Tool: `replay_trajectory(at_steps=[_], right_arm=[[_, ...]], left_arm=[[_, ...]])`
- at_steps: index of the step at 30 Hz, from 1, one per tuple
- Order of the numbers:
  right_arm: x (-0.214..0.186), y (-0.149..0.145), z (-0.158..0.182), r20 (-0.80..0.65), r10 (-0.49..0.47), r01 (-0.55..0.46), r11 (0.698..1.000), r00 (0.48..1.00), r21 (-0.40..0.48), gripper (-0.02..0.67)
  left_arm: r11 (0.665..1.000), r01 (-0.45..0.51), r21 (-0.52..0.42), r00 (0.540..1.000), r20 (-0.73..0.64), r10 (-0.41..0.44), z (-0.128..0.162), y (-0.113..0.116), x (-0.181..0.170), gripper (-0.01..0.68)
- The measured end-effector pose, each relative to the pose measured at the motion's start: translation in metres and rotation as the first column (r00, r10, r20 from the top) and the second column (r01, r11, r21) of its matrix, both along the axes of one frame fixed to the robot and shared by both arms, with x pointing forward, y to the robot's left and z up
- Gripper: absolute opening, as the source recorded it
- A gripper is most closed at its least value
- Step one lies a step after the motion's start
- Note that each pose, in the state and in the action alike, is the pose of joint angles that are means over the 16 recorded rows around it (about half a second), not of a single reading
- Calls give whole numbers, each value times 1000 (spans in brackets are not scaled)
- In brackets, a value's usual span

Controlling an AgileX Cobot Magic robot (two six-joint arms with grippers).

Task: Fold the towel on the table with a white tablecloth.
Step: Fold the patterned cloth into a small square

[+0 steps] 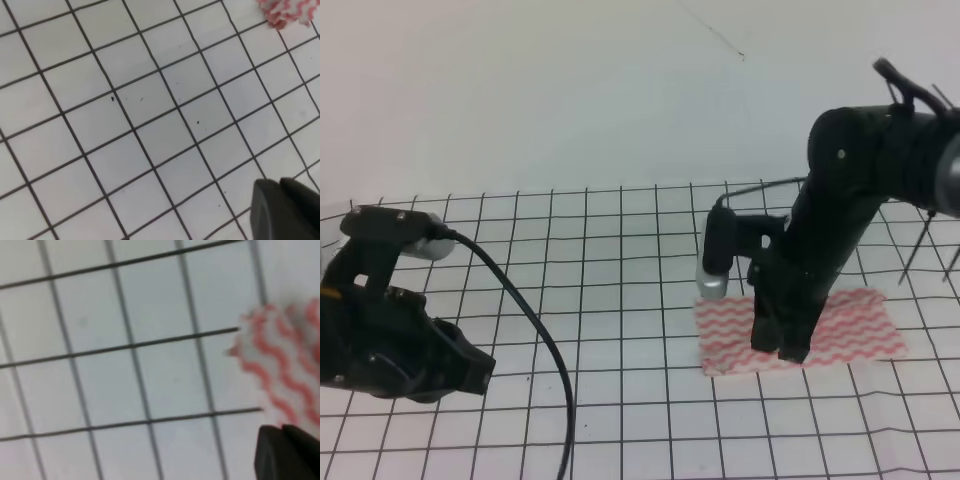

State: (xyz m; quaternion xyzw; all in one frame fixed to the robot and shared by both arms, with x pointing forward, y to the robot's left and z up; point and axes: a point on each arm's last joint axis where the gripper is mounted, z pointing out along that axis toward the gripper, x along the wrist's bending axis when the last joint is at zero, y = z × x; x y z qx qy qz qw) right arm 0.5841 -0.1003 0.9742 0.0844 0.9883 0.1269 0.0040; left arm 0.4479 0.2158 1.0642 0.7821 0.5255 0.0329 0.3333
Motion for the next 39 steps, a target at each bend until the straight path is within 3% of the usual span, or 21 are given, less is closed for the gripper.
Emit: replay_trajectory(at_steps=[16,32,39], right_arm=[[5,14,-28,-127,43,-39,999,991,34,-1],[39,28,-24,90,-39,29,993,995,112,-1],[49,30,-15,132,-47,34,995,990,98,29]], left_arm=[[1000,9,-5,1000,-3,-9,0,-1,0,0],[1000,7,-5,1000,2,-7,0,-1,0,0],[1000,6,-5,1000,4,-6,0,-1,0,0]])
